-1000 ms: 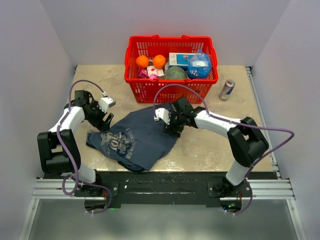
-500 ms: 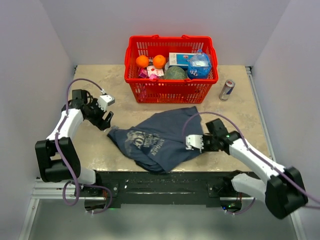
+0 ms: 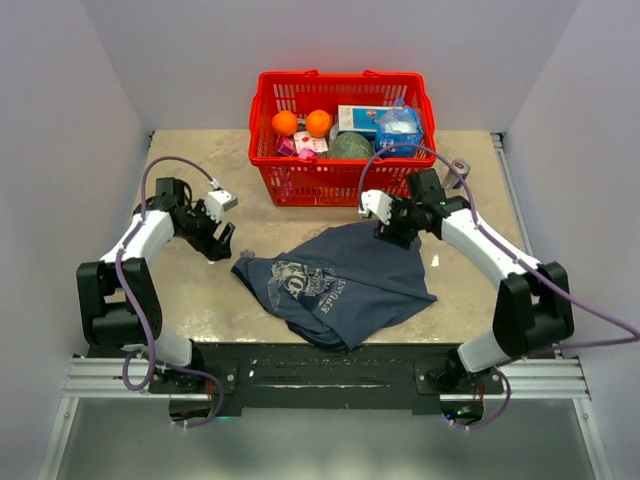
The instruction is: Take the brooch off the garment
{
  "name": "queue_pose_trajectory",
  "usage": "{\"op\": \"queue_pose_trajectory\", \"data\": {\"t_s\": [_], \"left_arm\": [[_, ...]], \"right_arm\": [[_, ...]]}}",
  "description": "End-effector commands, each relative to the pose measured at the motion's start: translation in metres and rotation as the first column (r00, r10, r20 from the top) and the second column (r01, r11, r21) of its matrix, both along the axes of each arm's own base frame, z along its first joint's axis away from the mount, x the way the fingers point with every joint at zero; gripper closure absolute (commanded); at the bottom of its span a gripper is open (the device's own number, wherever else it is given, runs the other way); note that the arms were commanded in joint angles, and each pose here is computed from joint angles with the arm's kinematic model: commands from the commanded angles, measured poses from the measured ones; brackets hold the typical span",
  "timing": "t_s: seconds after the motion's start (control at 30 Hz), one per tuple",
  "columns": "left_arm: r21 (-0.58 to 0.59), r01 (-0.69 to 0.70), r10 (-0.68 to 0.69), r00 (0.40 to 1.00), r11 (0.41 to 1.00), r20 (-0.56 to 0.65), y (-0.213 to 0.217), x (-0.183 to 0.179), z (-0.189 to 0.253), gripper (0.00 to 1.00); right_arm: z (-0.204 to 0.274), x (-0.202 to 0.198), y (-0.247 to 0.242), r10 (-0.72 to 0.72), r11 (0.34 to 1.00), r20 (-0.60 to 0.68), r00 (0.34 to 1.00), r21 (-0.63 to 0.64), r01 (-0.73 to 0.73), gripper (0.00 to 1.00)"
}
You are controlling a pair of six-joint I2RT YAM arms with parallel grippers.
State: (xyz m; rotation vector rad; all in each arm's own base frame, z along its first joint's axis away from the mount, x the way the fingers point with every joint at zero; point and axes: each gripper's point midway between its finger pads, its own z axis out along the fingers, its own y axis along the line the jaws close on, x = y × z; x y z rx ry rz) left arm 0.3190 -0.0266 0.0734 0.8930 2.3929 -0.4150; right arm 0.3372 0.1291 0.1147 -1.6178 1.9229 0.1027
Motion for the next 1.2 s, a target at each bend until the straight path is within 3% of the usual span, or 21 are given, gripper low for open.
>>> {"op": "queue_pose_trajectory", "data": {"t_s": [0.0, 0.3, 0.43, 0.53, 0.7, 0.8, 0.83, 0.9, 0.97, 1.03, 1.1, 1.17], "left_arm": [[-0.057, 0.019, -0.018, 1.0, 0.998, 0.007, -0.02, 0.008, 0.008, 0.17], [-0.033, 0.022, -0.024, 0.998, 0.999, -0.052, -0.026, -0.009, -0.014, 0.19], [-0.008, 0.034, -0.034, 0.997, 0.999, -0.072, -0.024, -0.019, -0.021, 0.21], [-0.005, 0.054, -0.054, 0.995, 0.999, -0.084, -0.025, -0.026, -0.025, 0.22], [-0.018, 0.062, -0.064, 0.991, 0.998, -0.12, -0.028, -0.03, -0.033, 0.27], [-0.035, 0.072, -0.077, 0.986, 0.997, -0.148, -0.03, -0.033, -0.037, 0.43], [-0.045, 0.08, -0.085, 0.985, 0.996, -0.151, -0.032, -0.033, -0.037, 0.53], [-0.054, 0.087, -0.095, 0.981, 0.995, -0.169, -0.033, -0.034, -0.038, 0.65], [-0.067, 0.102, -0.111, 0.983, 0.992, -0.147, -0.036, -0.033, -0.035, 0.75], [-0.103, 0.118, -0.129, 0.985, 0.988, -0.111, -0.043, -0.029, -0.031, 0.92], [-0.138, 0.124, -0.139, 0.985, 0.983, -0.101, -0.048, -0.026, -0.029, 1.0], [-0.188, 0.135, -0.155, 0.984, 0.973, -0.093, -0.058, -0.022, -0.023, 1.0]], "right_arm": [[-0.006, 0.034, 0.016, -0.098, 0.99, 0.016, 0.995, 0.1, 0.096, 0.37], [-0.045, 0.07, -0.02, -0.175, 0.978, 0.168, 0.97, -0.081, 0.191, 0.39], [-0.068, 0.071, -0.033, -0.184, 0.966, 0.153, 0.971, -0.154, 0.207, 0.43], [-0.085, 0.067, -0.038, -0.177, 0.961, 0.131, 0.975, -0.189, 0.2, 0.52], [-0.094, 0.064, -0.047, -0.194, 0.947, 0.127, 0.973, -0.233, 0.219, 0.77], [-0.083, 0.063, -0.046, -0.199, 0.951, 0.155, 0.968, -0.21, 0.229, 0.83], [-0.066, 0.066, -0.044, -0.202, 0.955, 0.186, 0.962, -0.179, 0.235, 0.84], [-0.048, 0.065, -0.04, -0.216, 0.96, 0.198, 0.956, -0.137, 0.245, 0.88], [-0.01, 0.07, -0.037, -0.232, 0.962, 0.262, 0.937, -0.078, 0.26, 0.99], [0.02, 0.074, -0.034, -0.278, 0.956, 0.312, 0.909, -0.003, 0.293, 1.0], [0.056, 0.073, -0.026, -0.292, 0.956, 0.345, 0.892, 0.084, 0.281, 1.0], [0.081, 0.069, -0.02, -0.307, 0.951, 0.349, 0.885, 0.151, 0.271, 1.0]]}}
